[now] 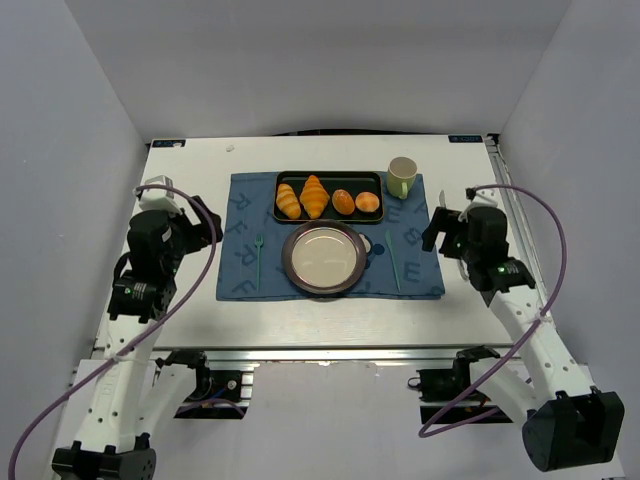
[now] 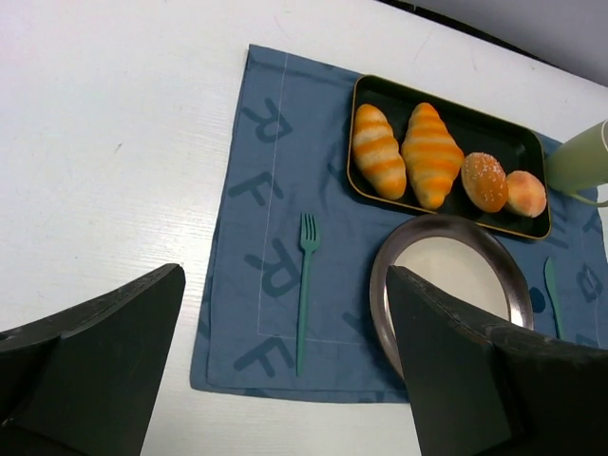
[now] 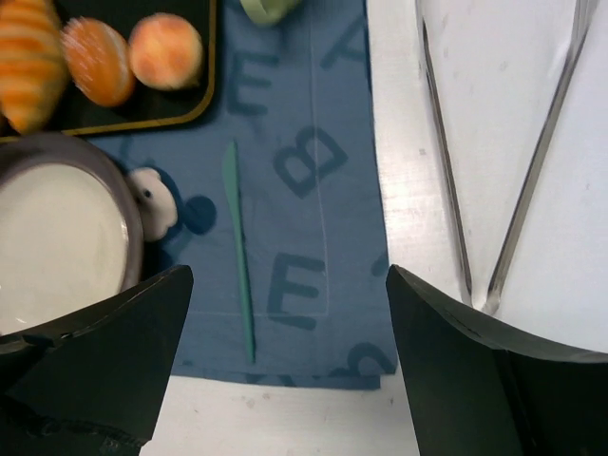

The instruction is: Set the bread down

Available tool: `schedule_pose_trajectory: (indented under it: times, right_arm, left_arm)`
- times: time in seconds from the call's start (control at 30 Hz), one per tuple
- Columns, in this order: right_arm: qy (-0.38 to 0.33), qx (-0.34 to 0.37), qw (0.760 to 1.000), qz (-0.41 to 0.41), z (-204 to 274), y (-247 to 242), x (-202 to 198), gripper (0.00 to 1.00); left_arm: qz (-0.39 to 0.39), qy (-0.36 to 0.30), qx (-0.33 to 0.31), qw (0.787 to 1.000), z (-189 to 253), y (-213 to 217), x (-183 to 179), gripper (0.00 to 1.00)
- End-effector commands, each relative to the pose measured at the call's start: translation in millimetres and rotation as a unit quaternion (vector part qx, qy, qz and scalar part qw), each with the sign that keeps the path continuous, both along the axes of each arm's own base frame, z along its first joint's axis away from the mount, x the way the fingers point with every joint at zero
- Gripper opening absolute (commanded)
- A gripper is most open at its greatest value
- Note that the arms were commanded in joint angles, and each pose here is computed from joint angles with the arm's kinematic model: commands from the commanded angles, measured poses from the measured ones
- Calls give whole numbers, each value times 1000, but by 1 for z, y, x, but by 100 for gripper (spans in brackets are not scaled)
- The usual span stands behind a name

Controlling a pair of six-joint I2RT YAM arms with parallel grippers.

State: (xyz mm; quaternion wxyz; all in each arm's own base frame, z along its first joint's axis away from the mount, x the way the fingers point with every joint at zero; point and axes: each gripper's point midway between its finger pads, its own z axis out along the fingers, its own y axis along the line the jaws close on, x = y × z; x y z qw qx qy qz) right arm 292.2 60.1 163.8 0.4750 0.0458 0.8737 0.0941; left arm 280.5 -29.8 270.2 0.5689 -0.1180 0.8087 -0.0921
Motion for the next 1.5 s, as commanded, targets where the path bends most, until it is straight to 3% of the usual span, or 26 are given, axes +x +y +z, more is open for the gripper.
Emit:
schedule_pose_trajectory:
  times: [0.0, 0.1, 0.3, 0.43, 0.67, 1.03, 1.47]
  right_arm:
    - [-49, 7, 998, 28, 49, 10, 12, 89]
    - [-48, -3, 997, 58, 54, 16, 13, 89]
    - [-4, -113, 992, -51, 35, -41, 30, 89]
    - [9, -75, 996, -55, 22, -49, 49, 89]
    - [113, -71, 990, -41, -67, -81, 70, 89]
    - [146, -48, 987, -55, -96, -98, 68, 89]
    - [153, -94, 983, -32, -109, -108, 73, 89]
  left_arm:
    - [-11, 24, -2, 1000, -13, -5, 1, 98]
    - [-19, 28, -2, 999, -17, -7, 3, 98]
    - [-31, 24, -12, 999, -22, -13, 6, 98]
    - [-40, 28, -13, 999, -29, -17, 10, 98]
    - [-60, 40, -5, 997, -32, -22, 11, 98]
    - [-74, 63, 8, 995, -57, -24, 13, 98]
    - [-85, 59, 9, 995, -59, -27, 13, 98]
